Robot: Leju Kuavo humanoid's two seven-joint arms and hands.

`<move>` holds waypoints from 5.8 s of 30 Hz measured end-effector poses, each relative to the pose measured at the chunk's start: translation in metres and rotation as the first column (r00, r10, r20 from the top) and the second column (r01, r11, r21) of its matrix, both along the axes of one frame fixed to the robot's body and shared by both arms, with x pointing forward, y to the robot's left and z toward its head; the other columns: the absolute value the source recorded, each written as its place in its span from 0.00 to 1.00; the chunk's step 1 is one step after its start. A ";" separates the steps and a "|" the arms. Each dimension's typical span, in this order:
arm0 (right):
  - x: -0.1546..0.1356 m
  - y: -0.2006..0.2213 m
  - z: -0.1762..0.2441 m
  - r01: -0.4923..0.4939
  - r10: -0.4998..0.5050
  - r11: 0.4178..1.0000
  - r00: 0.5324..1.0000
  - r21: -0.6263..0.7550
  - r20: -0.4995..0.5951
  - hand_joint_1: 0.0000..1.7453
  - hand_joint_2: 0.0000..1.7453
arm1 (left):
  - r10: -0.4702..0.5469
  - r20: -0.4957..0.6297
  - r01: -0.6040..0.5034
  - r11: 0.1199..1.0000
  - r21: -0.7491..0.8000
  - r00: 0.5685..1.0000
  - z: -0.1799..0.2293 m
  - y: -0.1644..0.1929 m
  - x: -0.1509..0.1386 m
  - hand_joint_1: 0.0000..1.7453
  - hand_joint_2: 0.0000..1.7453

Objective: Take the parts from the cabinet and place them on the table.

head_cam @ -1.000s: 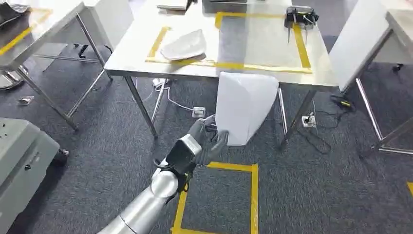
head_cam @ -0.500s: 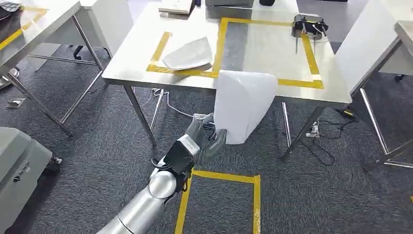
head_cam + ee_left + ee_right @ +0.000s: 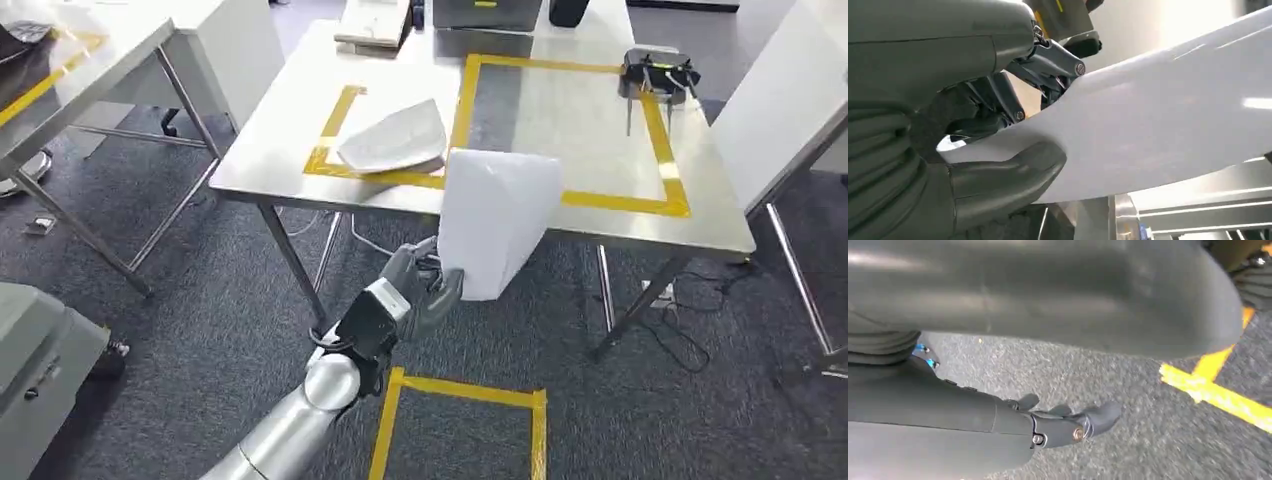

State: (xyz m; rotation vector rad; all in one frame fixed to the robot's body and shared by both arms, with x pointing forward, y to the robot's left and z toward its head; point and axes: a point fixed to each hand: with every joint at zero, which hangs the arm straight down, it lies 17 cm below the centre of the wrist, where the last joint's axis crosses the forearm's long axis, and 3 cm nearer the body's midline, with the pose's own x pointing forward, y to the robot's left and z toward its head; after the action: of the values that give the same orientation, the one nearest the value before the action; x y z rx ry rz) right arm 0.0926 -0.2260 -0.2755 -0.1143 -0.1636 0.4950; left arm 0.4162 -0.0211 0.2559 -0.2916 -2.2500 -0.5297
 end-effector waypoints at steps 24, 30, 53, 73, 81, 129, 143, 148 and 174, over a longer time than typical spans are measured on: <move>0.005 0.000 0.001 -0.003 0.003 1.000 1.000 -0.002 0.005 0.00 0.00 | 0.006 -0.003 -0.006 1.000 0.014 1.000 -0.006 0.005 0.001 1.00 1.00; 0.004 0.001 0.001 0.003 -0.003 1.000 1.000 0.002 0.003 0.00 0.00 | 0.001 0.000 -0.001 1.000 0.009 1.000 -0.003 0.003 0.001 1.00 1.00; 0.006 0.002 0.001 -0.025 0.025 1.000 1.000 -0.008 0.007 0.00 0.00 | 0.432 -0.265 -0.289 0.848 0.444 0.862 -0.086 0.095 0.149 1.00 1.00; 0.014 0.006 0.003 -0.051 0.051 0.999 0.999 0.012 0.008 0.00 0.00 | 0.825 -0.111 -0.390 0.375 0.841 0.554 -0.115 0.299 0.215 1.00 1.00; 0.019 0.006 0.004 -0.065 0.065 0.998 0.998 0.015 0.013 0.00 0.00 | 0.858 0.007 -0.339 0.195 0.920 0.513 -0.128 0.334 0.210 1.00 1.00; 0.020 0.006 0.004 -0.048 0.048 0.999 0.999 0.018 0.024 0.00 0.00 | 0.727 0.266 -0.337 -0.051 0.940 0.633 -0.117 0.324 0.215 0.00 0.00; 0.017 0.004 0.003 -0.041 0.040 0.999 0.999 0.019 0.023 0.00 0.00 | 0.663 0.269 -0.366 0.008 0.931 0.699 -0.112 0.292 0.217 0.00 0.00; 0.017 0.004 0.003 -0.040 0.040 0.999 0.999 0.019 0.023 0.00 0.00 | 0.627 0.281 -0.404 0.059 0.913 0.726 -0.103 0.270 0.218 0.00 0.00; 0.013 0.000 0.002 -0.038 0.038 0.999 0.999 0.013 0.017 0.00 0.00 | 0.613 0.277 -0.410 0.085 0.908 0.740 -0.101 0.250 0.216 0.00 0.00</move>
State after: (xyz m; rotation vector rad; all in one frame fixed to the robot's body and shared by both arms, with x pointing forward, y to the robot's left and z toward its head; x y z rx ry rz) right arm 0.1056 -0.2263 -0.2733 -0.1029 -0.1859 0.5306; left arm 0.6326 0.2287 0.1547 1.0526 -1.2872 -1.2506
